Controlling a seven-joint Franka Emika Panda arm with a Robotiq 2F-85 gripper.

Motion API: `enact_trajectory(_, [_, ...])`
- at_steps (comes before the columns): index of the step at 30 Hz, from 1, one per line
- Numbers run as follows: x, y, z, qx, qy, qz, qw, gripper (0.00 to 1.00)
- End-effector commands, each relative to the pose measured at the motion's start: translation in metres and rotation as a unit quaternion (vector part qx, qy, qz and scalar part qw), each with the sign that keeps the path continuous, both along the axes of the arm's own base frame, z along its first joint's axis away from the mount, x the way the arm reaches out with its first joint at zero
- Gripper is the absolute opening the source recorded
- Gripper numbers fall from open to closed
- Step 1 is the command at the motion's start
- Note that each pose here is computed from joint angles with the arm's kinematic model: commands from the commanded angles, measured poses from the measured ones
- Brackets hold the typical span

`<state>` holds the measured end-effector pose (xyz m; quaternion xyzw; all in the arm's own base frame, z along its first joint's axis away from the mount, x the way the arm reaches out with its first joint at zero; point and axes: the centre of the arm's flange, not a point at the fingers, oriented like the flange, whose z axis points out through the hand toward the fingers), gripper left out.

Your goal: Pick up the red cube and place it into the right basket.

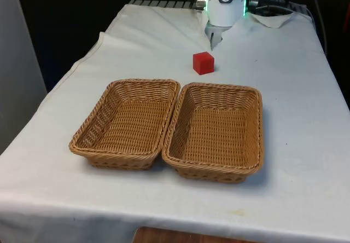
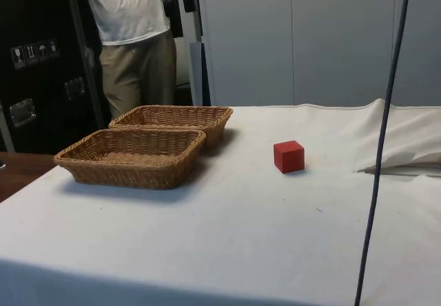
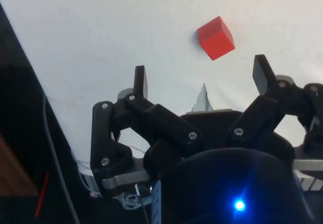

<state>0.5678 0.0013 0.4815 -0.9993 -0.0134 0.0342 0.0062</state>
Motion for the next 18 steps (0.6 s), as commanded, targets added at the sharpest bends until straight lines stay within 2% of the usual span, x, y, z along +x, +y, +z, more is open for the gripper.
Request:
enact_trajectory(1, [0.000,0.000,0.000,0.000,0.000,0.000,1.00000,1.00])
enact_trajectory(4, [-0.005,0.003,0.002,-0.008,-0.003,0.001,0.99996,1.00])
enact_trajectory(10, [-0.014,0.003,0.003,-0.009,-0.006,0.000,0.99994,1.00])
enact_trajectory(11, [-0.011,0.003,0.001,-0.005,0.001,0.003,0.99998,1.00])
enact_trajectory(12, [-0.016,0.003,0.003,-0.009,-0.007,0.000,0.99993,1.00])
enact_trajectory(18, [-0.029,0.001,0.003,-0.004,-0.017,0.001,0.99984,1.00])
